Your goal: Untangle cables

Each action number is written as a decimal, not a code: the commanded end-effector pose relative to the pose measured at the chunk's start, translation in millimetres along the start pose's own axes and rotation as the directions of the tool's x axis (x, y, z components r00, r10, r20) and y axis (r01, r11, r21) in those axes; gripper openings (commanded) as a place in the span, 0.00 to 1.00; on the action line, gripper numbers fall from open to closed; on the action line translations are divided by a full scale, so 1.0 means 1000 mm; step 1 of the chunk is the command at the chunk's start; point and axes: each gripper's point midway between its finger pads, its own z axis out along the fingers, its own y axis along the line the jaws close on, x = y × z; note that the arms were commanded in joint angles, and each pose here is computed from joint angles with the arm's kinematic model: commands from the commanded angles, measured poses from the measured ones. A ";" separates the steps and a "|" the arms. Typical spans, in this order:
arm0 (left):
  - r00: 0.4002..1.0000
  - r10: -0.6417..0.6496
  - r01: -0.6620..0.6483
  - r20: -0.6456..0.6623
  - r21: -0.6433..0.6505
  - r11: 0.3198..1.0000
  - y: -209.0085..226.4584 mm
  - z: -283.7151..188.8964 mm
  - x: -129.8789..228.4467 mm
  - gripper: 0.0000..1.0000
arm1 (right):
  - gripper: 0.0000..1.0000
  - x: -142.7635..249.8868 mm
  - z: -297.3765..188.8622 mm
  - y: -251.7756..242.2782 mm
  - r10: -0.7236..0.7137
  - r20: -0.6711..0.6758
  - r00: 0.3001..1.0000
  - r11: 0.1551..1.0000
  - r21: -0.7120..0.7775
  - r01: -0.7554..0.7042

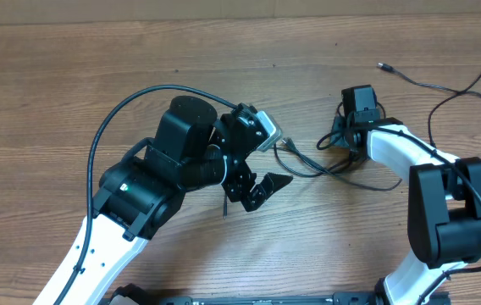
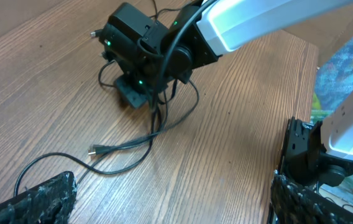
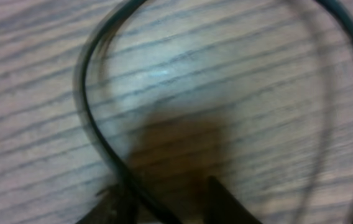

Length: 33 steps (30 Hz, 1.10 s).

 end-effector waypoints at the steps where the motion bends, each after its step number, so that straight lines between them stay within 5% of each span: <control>1: 1.000 0.017 -0.017 0.013 -0.011 1.000 0.002 -0.002 -0.006 0.99 | 0.16 0.005 0.002 -0.001 0.001 -0.016 1.000 1.000 -0.005 -0.002; 3: 1.000 0.017 -0.017 0.013 -0.011 1.000 0.002 -0.002 -0.006 1.00 | 0.04 0.005 0.001 0.004 0.002 -0.020 1.000 1.000 -0.028 -0.003; 17: 1.000 0.017 -0.017 0.013 -0.011 1.000 0.002 -0.002 -0.007 1.00 | 0.04 -0.034 -0.052 0.063 -0.005 -0.056 0.998 0.941 -0.337 -0.014; 26: 1.000 0.017 -0.017 0.013 -0.011 1.000 0.002 -0.002 -0.006 1.00 | 0.04 -0.129 -0.207 0.127 0.004 0.164 0.986 0.702 -0.703 0.114; 33: 1.000 0.017 -0.017 0.013 -0.011 1.000 0.002 -0.002 -0.007 1.00 | 0.04 -0.176 -0.332 0.136 0.117 0.345 0.931 0.566 -0.794 0.223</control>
